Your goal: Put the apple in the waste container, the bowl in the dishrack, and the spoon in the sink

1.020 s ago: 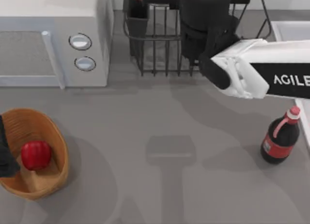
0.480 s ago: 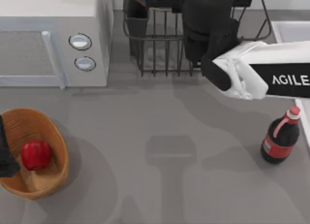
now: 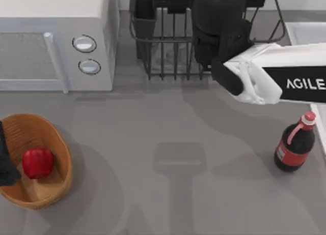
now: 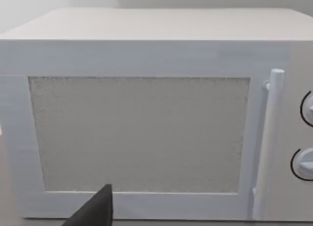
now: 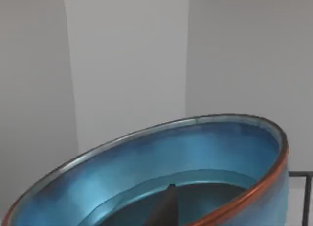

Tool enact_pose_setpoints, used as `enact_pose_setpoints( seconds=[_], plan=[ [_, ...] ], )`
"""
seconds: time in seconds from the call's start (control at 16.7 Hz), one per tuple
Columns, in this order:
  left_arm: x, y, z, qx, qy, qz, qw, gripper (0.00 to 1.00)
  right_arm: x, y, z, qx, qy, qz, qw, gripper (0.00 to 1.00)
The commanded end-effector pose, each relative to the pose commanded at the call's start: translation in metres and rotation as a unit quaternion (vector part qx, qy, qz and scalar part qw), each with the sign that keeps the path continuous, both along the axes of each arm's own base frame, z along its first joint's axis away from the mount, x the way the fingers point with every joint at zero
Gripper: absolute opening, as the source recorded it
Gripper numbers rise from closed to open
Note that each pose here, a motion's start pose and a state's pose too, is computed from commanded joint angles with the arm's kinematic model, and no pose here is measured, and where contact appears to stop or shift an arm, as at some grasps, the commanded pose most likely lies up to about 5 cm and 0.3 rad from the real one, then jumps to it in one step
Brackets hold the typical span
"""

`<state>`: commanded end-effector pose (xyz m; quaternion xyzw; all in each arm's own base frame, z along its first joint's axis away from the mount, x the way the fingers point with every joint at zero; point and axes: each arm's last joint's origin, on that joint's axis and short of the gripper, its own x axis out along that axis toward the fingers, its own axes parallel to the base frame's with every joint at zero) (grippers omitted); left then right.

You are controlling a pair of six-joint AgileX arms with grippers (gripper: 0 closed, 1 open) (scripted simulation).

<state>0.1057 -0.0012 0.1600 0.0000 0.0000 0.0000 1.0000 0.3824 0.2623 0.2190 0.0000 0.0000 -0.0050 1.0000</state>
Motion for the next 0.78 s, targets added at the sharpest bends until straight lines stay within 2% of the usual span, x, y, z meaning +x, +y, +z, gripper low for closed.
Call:
enact_pose_setpoints(
  seconds=[0.06,0.12,0.78],
  plan=[
    [0.0000,0.0000,0.0000,0.000,0.000,0.000,1.000,1.00,0.0000,0.0000,0.0000,0.000,0.000,0.000,1.000,0.98],
    [0.0000,0.0000,0.0000,0.000,0.000,0.000,1.000,1.00,0.0000,0.0000,0.0000,0.000,0.000,0.000,1.000,1.00],
    [0.0000,0.0000,0.0000,0.000,0.000,0.000,1.000,1.00,-0.0020,-0.0075,0.0045,-0.003,0.003,0.002,1.000,1.00]
  ],
)
